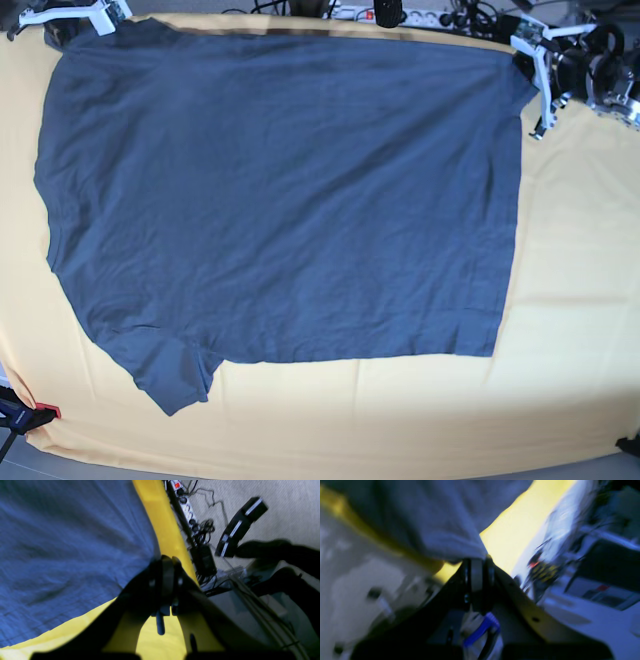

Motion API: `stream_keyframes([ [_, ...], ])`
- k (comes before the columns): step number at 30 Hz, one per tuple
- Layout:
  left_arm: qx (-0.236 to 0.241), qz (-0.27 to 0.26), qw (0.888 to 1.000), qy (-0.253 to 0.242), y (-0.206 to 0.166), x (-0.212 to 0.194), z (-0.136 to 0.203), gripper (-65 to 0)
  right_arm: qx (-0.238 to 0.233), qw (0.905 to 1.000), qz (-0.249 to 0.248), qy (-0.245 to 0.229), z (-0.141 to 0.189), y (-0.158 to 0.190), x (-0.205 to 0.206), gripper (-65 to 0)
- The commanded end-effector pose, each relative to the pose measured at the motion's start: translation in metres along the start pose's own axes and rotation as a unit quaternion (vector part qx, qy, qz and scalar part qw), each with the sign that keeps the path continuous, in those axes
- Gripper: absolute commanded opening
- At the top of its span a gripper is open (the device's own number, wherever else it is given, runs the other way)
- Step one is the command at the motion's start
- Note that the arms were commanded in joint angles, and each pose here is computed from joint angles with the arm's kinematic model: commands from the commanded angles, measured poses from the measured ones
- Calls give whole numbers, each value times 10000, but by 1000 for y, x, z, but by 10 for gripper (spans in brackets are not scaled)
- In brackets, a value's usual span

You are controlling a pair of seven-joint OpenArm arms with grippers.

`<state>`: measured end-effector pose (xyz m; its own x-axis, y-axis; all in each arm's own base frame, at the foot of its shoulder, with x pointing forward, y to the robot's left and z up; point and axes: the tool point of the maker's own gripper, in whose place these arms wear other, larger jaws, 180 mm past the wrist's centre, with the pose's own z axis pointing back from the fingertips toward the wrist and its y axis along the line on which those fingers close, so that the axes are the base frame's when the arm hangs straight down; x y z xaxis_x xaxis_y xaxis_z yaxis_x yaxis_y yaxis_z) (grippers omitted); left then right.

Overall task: Fold the T-shirt properly
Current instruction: 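Lift the held edge and drag the shirt toward the robot base, then lower the held edge back over the shirt body with both grippers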

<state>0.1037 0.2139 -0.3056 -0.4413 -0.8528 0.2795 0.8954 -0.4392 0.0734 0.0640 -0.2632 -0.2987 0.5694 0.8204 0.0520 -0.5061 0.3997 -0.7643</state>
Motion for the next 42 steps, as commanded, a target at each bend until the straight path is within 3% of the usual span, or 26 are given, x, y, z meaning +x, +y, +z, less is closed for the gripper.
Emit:
stream_keyframes([
  [1,117,-105,9998,120,6,-3,3,-650,-189,9998,23,-84,3,-9,3,-650],
  [6,1007,-123,9941,380,39,-10,2,-650,-552,9978,-124,-331,-10,-28,21,-650],
  [10,2105,-60,9748,743,81,-18,6,-650,-785,9938,-138,-776,-26,-54,41,-650],
  [13,2569,-167,9634,751,102,-14,11,-650,-894,9896,-144,-1118,-35,-74,54,-650],
  [19,3087,-215,9480,736,136,-13,26,-650,-708,9794,-580,-1798,-48,-104,80,-650],
  [24,3278,43,9423,675,151,-25,22,-650,-252,9641,-918,-2480,-52,-108,113,-650],
  [27,3325,255,9400,719,157,-41,15,-650,-276,9639,-1171,-2375,-73,-117,108,-650],
  [32,3736,606,9227,738,171,-56,12,-650,77,9626,-1369,-2337,-96,-115,107,-650],
  [38,3850,577,9186,682,177,-51,11,-650,353,9581,-1480,-2427,-114,-112,111,-650],
  [42,4262,439,8998,823,195,-55,31,-650,341,9581,-1537,-2391,-127,-114,114,-650],
])
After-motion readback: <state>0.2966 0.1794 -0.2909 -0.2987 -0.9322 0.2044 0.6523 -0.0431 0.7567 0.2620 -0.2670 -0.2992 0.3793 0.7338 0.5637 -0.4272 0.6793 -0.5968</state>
